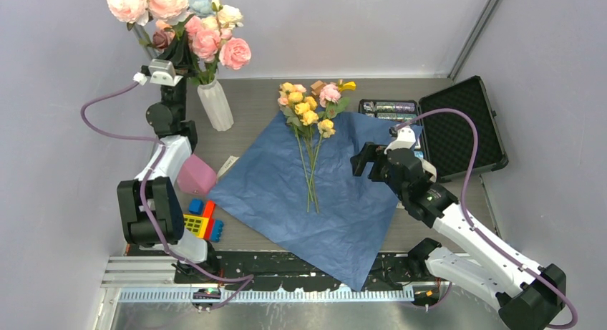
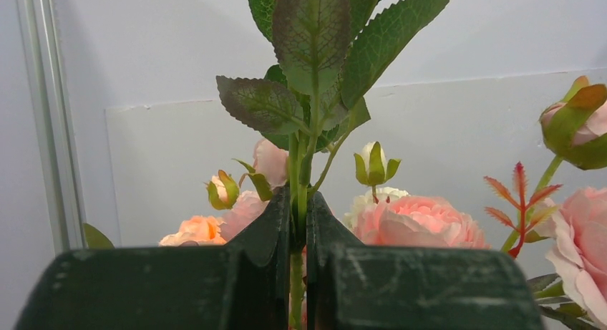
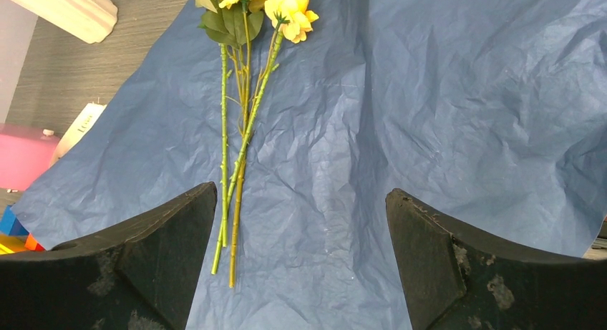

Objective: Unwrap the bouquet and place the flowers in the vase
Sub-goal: Insert the fake flower into the vase.

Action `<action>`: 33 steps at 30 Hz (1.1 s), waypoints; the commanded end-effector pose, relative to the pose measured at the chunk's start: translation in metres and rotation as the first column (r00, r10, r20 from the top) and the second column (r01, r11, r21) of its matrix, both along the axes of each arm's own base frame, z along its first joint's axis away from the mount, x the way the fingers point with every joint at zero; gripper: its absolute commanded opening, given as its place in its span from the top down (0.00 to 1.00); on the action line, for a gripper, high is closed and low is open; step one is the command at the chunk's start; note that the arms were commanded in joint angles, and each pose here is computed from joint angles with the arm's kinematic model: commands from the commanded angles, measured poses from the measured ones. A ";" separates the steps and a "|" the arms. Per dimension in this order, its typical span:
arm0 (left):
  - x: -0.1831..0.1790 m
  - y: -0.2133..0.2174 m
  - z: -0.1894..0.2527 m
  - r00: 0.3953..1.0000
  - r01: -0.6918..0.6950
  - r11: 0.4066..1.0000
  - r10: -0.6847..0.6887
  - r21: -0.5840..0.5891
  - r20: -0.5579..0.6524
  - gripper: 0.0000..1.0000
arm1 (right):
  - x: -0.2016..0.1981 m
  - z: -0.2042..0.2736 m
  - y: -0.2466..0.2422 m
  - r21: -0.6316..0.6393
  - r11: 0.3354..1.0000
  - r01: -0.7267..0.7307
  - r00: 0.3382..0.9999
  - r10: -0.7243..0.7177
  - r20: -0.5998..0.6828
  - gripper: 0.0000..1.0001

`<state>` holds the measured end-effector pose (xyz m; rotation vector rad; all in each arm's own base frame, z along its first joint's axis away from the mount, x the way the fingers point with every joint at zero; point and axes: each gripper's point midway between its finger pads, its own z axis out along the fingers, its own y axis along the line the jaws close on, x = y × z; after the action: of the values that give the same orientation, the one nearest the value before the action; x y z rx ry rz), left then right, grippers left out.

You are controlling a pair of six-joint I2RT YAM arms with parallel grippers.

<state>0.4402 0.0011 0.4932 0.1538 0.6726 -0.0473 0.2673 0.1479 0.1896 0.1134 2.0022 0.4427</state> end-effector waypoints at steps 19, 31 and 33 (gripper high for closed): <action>0.009 0.015 -0.037 0.995 -0.093 0.996 0.094 0.009 -0.034 1.00 | 0.021 0.033 0.017 0.051 0.998 -0.044 0.996 0.040 0.077 0.07; 0.031 0.018 -0.082 0.988 -0.069 0.996 0.061 -0.054 -0.145 1.00 | 0.020 0.033 0.019 0.061 0.996 -0.065 0.995 0.060 0.078 0.07; 0.035 0.019 -0.088 0.985 -0.067 0.996 0.056 -0.065 -0.161 1.00 | 0.019 0.032 0.019 0.062 0.996 -0.068 0.995 0.064 0.076 0.07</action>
<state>0.4718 0.0124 0.4153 0.1059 0.8270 -0.0251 0.2797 0.1633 0.1955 0.0731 2.0055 0.5041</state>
